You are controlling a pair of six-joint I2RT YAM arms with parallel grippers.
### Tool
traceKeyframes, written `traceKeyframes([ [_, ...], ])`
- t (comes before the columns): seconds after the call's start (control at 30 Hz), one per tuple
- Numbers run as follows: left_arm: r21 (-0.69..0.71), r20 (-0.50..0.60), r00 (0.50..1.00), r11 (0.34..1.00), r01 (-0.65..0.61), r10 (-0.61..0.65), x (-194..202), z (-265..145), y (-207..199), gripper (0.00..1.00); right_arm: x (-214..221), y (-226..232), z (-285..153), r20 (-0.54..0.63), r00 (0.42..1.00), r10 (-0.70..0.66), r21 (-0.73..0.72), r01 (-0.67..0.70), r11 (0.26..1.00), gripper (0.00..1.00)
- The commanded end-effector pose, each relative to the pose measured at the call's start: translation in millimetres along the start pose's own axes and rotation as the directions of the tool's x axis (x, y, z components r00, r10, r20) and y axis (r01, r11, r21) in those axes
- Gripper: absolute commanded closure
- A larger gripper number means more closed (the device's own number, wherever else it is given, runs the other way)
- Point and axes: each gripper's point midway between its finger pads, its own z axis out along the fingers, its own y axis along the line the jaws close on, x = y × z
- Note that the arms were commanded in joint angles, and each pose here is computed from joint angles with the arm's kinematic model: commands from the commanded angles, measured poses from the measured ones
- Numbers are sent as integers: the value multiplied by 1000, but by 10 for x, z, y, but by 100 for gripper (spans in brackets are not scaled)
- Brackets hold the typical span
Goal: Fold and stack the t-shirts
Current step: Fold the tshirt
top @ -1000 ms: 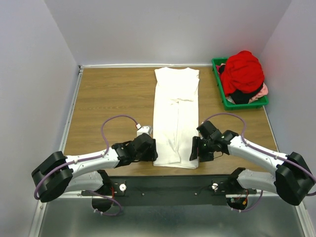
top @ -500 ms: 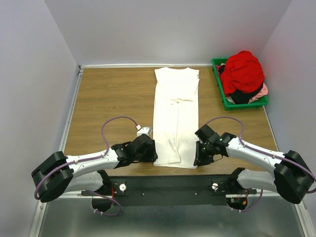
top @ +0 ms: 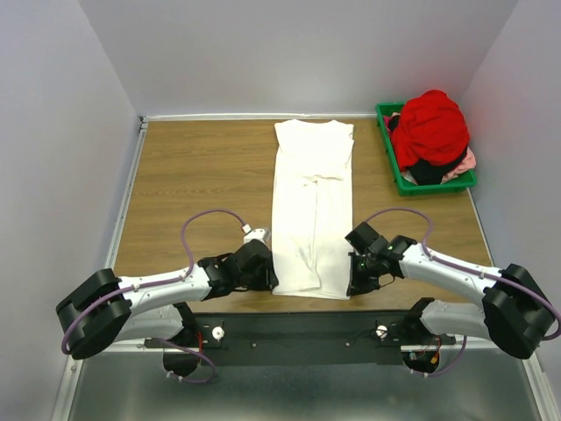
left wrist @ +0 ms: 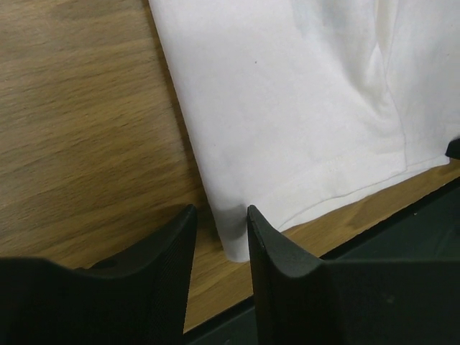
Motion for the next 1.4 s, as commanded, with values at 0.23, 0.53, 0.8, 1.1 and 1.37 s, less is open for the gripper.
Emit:
traceKeyframes([
  [0.23, 18, -76, 997, 1000, 23, -22, 264, -33, 60, 69, -13, -71, 52, 10, 1000, -12, 42, 12, 999, 88],
  [0.53, 59, -73, 997, 997, 40, -35, 277, -12, -6, 93, -54, -26, 28, 28, 999, -15, 24, 14, 1000, 99],
  [0.8, 88, -7, 998, 994, 63, -62, 114, -105, -98, 100, -122, 95, -97, 73, 997, 7, -33, -5, 999, 100],
  [1.1, 126, 187, 973, 986, 113, -136, -406, -256, -297, 100, -527, 204, -381, 253, 967, 22, -21, -17, 1000, 100],
  [1.37, 139, 311, 936, 982, 129, -167, -808, -181, -340, 100, -1074, 175, -516, 446, 895, -18, 109, -34, 993, 100],
])
